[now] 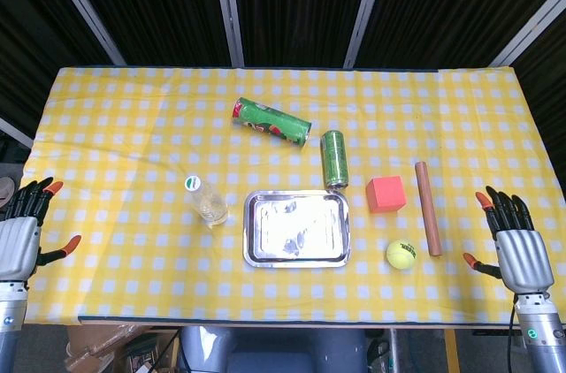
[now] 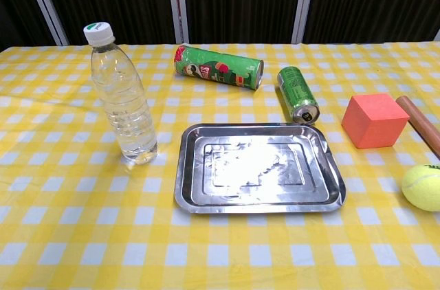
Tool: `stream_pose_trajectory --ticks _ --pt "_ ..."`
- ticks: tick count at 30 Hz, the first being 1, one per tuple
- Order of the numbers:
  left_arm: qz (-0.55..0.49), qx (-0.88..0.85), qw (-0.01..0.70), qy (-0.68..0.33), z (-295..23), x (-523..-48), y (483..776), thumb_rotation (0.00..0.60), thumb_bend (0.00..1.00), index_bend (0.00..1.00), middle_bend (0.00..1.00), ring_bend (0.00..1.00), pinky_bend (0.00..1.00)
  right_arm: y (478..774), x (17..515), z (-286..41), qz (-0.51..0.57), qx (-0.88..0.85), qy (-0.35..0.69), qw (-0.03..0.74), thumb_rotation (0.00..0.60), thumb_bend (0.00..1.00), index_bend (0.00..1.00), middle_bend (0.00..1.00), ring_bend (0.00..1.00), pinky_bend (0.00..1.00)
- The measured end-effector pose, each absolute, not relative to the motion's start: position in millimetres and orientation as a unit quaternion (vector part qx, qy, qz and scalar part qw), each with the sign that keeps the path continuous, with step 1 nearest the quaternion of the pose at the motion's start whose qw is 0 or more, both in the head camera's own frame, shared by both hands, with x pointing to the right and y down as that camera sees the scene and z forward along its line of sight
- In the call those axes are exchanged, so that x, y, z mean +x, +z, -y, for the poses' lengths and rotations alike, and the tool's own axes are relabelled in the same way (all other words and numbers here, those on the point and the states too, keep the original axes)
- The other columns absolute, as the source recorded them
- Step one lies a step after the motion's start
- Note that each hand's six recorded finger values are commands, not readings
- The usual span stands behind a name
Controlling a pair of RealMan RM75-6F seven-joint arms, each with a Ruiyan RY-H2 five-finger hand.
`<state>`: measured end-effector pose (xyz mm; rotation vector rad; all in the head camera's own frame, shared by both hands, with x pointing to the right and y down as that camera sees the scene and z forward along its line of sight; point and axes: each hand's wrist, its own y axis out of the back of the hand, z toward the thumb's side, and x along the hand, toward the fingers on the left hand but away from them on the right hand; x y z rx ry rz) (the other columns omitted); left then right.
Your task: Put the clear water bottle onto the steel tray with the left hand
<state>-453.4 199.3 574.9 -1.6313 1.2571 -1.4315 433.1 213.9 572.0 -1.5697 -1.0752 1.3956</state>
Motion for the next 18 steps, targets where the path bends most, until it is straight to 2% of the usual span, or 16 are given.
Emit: stream_pose_trajectory --ticks 18 --pt "-0.470 -0.630 0.303 -0.539 -200.2 -444.8 577.5 0.600 0.26 0.11 0.04 0.00 0.00 566.2 438.6 -216.9 0.427 -0.609 0.550 0.380 0.600 0.05 0.01 0.00 0.00 0.00"
